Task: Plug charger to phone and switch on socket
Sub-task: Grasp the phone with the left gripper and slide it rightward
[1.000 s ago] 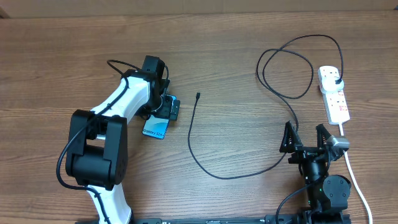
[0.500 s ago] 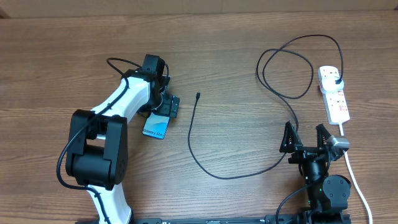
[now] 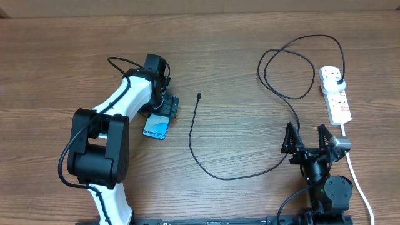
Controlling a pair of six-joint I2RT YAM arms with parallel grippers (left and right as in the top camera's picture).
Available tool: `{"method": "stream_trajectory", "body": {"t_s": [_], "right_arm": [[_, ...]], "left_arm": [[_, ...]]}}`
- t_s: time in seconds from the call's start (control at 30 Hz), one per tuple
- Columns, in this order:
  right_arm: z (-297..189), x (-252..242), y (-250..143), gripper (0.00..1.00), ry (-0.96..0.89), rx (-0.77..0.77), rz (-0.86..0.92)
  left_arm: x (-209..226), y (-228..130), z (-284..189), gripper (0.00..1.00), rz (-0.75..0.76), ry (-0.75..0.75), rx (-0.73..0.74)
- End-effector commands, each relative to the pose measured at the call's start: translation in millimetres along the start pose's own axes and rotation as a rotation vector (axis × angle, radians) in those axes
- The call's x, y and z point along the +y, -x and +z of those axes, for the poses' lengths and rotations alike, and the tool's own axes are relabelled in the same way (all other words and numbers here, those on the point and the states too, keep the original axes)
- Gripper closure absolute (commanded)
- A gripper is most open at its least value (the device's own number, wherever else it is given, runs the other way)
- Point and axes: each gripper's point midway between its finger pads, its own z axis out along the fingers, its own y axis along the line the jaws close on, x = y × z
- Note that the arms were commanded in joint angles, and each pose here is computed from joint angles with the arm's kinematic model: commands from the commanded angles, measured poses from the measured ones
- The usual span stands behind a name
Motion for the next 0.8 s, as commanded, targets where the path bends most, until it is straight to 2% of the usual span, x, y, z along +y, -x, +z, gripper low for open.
{"method": "stream_trajectory", "body": {"t_s": [0.0,0.1,0.3,0.47,0.57,0.67,0.77], "right_arm": [[0,0,-1,0.00,0.005,-0.006,0.002],[0,0,-1,0.00,0.005,-0.006,0.002],[0,0,-1,0.00,0.005,-0.006,0.002],[0,0,-1,0.00,0.005,-0.006,0.002],[0,0,-1,0.00,0.005,-0.006,0.002],[0,0,-1,0.00,0.005,-0.006,0.002],[0,0,-1,0.00,0.005,-0.006,0.002]], "left_arm": [[-4,-44,46,0.14,-0.131,-0.040,0.181],[-6,-44,46,0.21,-0.221,-0.045,0.184],[-13,-44,46,0.17,-0.245,-0.081,0.190],[-14,-51,44,0.14,-0.346,-0.070,0.226],[-17,-51,44,0.12,-0.329,-0.090,0.226],[-14,-49,45,0.13,-0.241,-0.086,0.212],[-5,-49,45,0.13,-0.223,-0.032,0.203]]}}
